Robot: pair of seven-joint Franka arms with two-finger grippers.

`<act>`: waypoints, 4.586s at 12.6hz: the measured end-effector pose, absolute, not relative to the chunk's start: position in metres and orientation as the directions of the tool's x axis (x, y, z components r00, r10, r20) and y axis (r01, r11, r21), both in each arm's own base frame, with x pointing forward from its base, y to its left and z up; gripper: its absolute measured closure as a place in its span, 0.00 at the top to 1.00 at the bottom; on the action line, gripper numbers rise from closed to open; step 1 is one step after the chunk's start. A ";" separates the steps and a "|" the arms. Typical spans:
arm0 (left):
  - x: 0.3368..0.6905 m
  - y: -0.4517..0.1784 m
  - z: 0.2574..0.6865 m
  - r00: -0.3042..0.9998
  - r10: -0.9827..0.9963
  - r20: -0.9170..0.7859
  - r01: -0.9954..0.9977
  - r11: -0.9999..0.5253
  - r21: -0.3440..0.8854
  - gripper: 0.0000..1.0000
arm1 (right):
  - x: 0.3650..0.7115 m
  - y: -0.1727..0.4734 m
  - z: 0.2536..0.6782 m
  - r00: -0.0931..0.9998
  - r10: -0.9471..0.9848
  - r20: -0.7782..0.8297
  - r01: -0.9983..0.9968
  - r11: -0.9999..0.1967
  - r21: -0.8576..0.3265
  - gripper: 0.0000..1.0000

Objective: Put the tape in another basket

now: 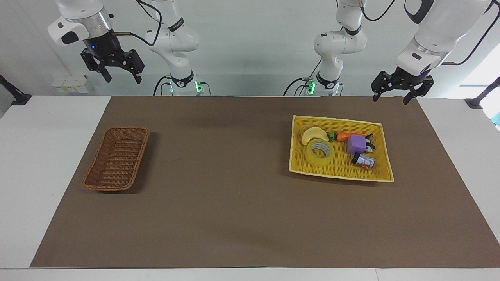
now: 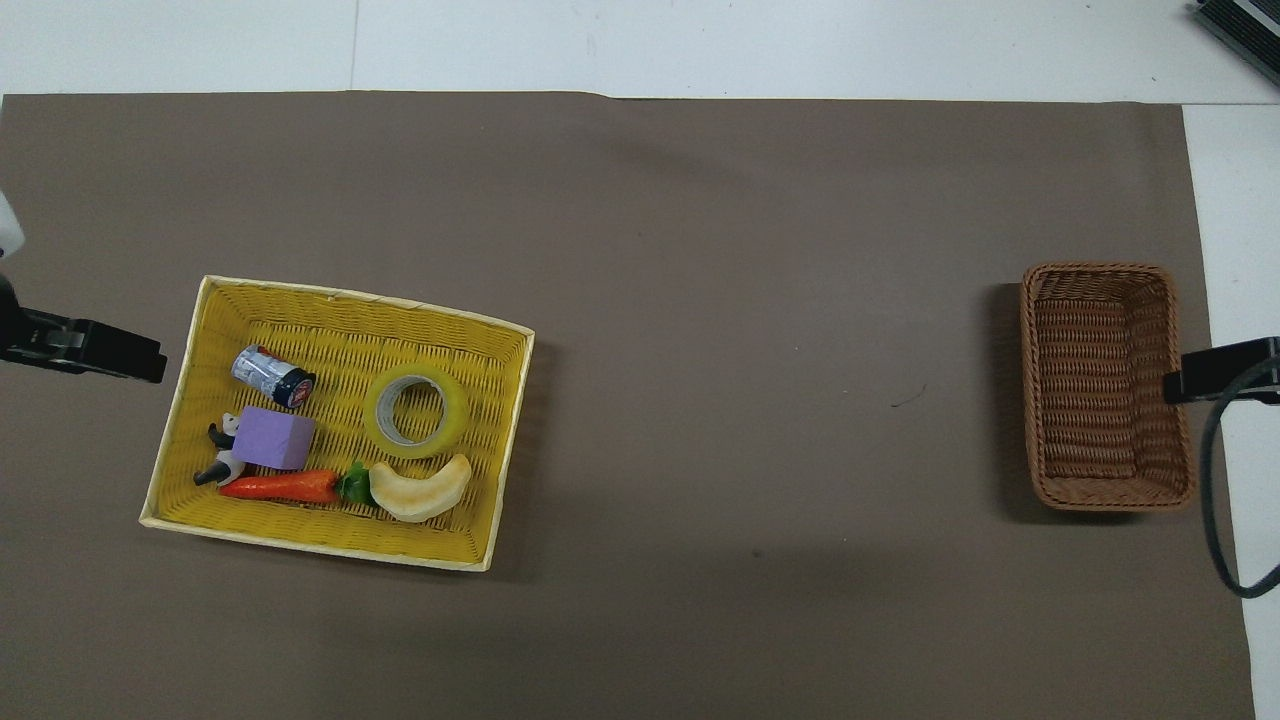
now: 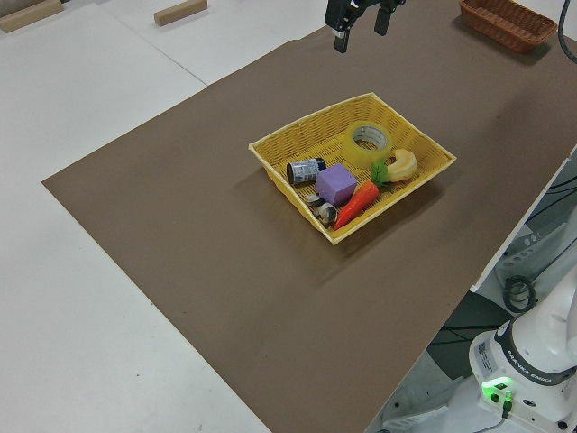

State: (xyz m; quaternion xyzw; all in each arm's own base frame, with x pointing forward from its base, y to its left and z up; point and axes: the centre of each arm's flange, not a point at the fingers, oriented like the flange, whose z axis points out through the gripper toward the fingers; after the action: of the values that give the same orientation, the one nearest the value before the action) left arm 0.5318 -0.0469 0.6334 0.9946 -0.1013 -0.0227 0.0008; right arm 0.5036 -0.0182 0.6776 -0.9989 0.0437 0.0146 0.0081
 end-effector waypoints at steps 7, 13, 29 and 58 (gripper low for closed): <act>0.533 -0.049 0.607 0.977 -0.204 -0.069 -0.204 -0.979 0.009 1.00 | 0.504 -0.018 0.677 0.996 -0.087 -0.031 -0.088 -0.996 -0.015 1.00; 0.533 -0.055 0.581 0.974 -0.214 -0.073 -0.214 -0.977 0.009 1.00 | 0.504 -0.018 0.676 0.996 -0.087 -0.034 -0.088 -0.996 -0.015 1.00; 0.522 -0.126 0.327 0.999 -0.049 -0.021 -0.048 -0.997 0.062 0.92 | 0.504 -0.018 0.674 0.995 -0.087 -0.038 -0.088 -0.996 -0.015 1.00; 0.460 -0.396 0.494 0.979 0.091 -0.183 0.170 -0.861 0.480 0.22 | 0.578 0.106 0.541 0.994 -0.081 -0.076 -0.111 -0.722 -0.683 1.00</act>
State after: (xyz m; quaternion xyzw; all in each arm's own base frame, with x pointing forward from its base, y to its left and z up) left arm 0.4605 -0.3959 0.4938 0.9614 0.0678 -0.0773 0.2551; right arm 0.5780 0.1062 0.5408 -0.9277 0.0519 0.0201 0.3691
